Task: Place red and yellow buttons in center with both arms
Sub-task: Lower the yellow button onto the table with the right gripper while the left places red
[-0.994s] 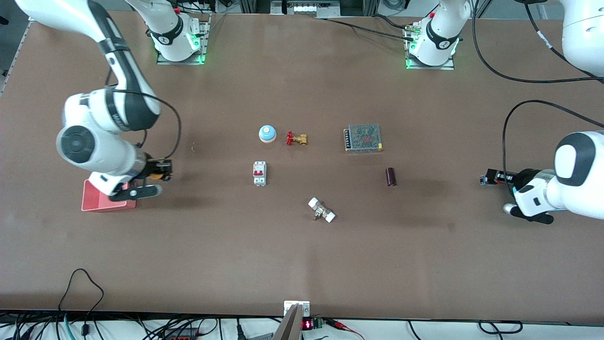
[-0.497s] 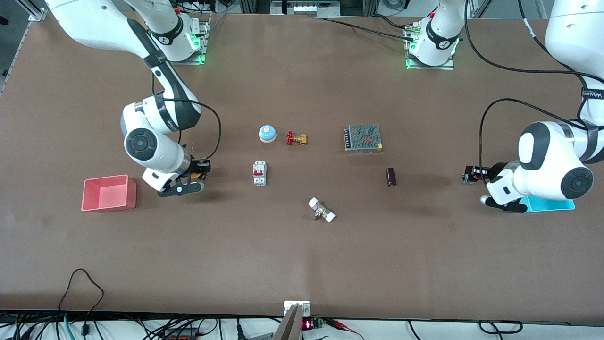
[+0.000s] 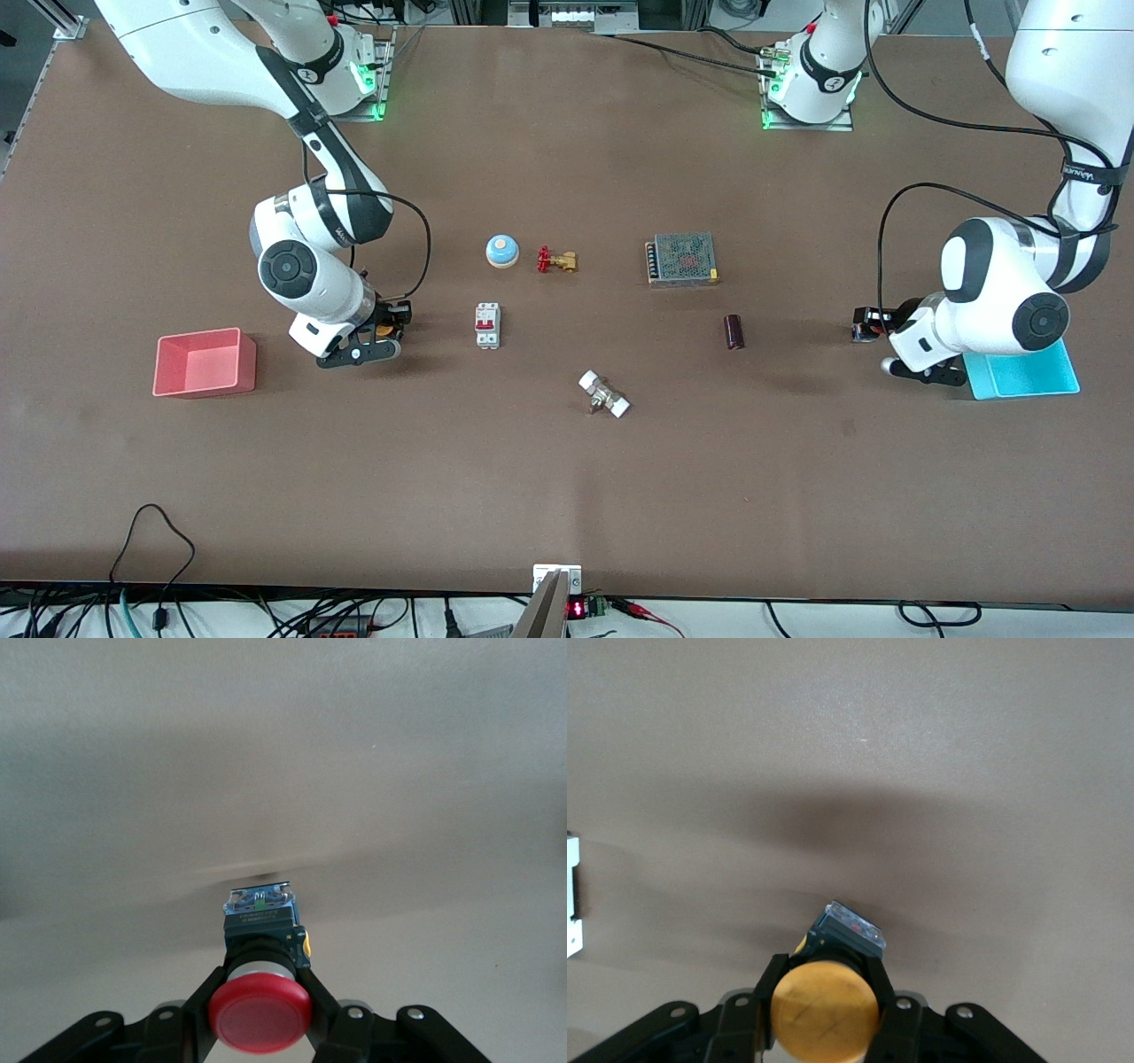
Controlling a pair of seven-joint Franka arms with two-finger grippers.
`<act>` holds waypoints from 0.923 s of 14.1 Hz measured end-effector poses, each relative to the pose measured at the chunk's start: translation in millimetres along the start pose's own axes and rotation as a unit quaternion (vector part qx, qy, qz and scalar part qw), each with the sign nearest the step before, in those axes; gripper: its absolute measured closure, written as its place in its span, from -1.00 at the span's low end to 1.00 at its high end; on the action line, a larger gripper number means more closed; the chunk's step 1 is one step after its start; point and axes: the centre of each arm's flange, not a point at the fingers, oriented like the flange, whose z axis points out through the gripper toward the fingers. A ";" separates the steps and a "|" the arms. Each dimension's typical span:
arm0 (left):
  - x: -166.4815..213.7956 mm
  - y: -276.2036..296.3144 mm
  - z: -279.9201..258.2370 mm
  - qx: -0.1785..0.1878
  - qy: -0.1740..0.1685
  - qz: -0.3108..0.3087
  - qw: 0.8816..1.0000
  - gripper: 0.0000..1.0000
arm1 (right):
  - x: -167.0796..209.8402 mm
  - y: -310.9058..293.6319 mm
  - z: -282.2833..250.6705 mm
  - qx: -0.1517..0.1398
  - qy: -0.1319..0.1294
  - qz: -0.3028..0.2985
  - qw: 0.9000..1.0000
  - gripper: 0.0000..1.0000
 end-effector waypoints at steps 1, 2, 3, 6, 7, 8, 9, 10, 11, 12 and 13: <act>-0.5 0.2 2.0 0.000 -0.001 -0.011 1.000 0.26 | 0.1 0.0 2.7 0.001 0.000 0.000 1.000 0.15; -1.2 0.4 6.2 -0.001 -0.005 -0.024 1.000 0.26 | 0.2 -0.1 6.3 0.001 -0.001 0.000 1.000 0.13; -0.9 0.4 8.8 -0.002 -0.005 -0.028 1.000 0.26 | 0.4 -0.2 6.0 0.002 -0.001 0.000 1.000 0.05; 1.9 0.6 18.0 -0.004 -0.006 -0.039 0.999 0.26 | 0.9 0.5 5.6 0.002 0.000 0.001 1.000 -0.53; 2.0 0.7 17.9 -0.004 -0.006 -0.046 0.999 0.26 | 1.7 1.2 4.6 0.002 0.002 0.001 1.000 -0.71; 2.0 0.7 17.7 -0.004 -0.006 -0.051 0.999 0.25 | 3.9 3.0 1.5 0.003 0.006 0.003 1.000 -0.93; 2.2 0.6 17.6 -0.004 -0.006 -0.056 0.998 0.16 | 7.7 7.1 -5.7 0.003 0.013 0.007 1.000 -1.00; 2.4 0.5 16.9 -0.003 -0.005 -0.061 0.998 -0.03 | 12.0 14.1 -18.8 0.002 0.021 0.012 1.000 -1.00; 3.4 0.1 14.4 -0.003 -0.002 -0.063 0.998 -0.20 | 15.7 23.9 -38.8 -0.001 0.026 0.020 0.999 -1.00; 5.2 -0.5 7.6 -0.002 0.002 -0.066 0.998 -0.40 | 18.7 35.0 -64.7 -0.006 0.030 0.029 0.999 -1.00; 7.4 -1.4 -4.2 -0.001 0.006 -0.069 0.998 -0.58 | 21.2 45.3 -94.9 -0.009 0.035 0.034 0.999 -1.00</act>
